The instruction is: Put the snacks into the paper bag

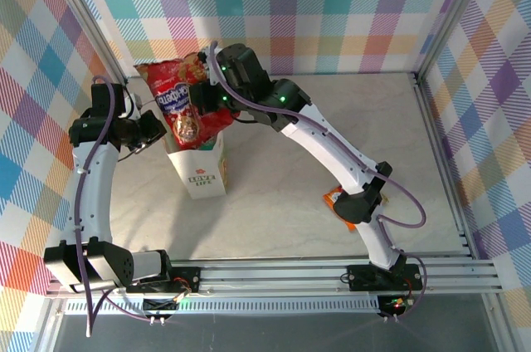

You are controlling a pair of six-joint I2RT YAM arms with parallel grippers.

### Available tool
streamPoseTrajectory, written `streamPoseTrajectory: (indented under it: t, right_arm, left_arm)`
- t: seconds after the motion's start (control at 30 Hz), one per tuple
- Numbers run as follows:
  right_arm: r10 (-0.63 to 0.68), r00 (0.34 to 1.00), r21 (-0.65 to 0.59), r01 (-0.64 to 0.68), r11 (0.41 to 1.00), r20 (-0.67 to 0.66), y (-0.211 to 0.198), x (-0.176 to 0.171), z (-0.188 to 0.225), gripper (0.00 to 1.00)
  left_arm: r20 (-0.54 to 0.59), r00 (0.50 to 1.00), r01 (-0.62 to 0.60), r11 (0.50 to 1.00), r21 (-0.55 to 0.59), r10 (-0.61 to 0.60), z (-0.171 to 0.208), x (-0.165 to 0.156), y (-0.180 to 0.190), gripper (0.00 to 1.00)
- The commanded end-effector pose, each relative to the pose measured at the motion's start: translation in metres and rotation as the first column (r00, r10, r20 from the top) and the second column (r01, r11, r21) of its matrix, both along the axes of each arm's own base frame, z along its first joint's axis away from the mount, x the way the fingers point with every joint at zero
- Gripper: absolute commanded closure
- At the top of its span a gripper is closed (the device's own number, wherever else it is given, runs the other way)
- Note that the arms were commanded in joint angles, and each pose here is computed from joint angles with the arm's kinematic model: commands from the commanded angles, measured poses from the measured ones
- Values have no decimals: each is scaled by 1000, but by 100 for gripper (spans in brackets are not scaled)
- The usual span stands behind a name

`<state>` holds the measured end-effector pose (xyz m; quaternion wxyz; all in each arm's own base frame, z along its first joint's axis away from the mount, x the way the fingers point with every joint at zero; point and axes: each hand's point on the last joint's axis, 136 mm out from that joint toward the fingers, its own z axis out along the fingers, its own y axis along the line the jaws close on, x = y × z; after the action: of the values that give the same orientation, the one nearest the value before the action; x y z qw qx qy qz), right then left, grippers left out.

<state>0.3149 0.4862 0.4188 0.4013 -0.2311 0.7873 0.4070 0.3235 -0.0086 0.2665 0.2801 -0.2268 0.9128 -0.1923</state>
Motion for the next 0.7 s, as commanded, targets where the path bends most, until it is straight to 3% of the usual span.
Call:
streamPoseTrajectory:
  t: [0.0,0.67]
  right_arm:
    - [12,992,235,-42,971,126,1,-12,83,100]
    - [-71,996,150,63,987,47,4,3,45,100]
  left_arm:
    - [18,1000,1,1000,-26,0,3,-1,-1,90]
    - [18,999,-37,999,-8,37,4,0,6,88]
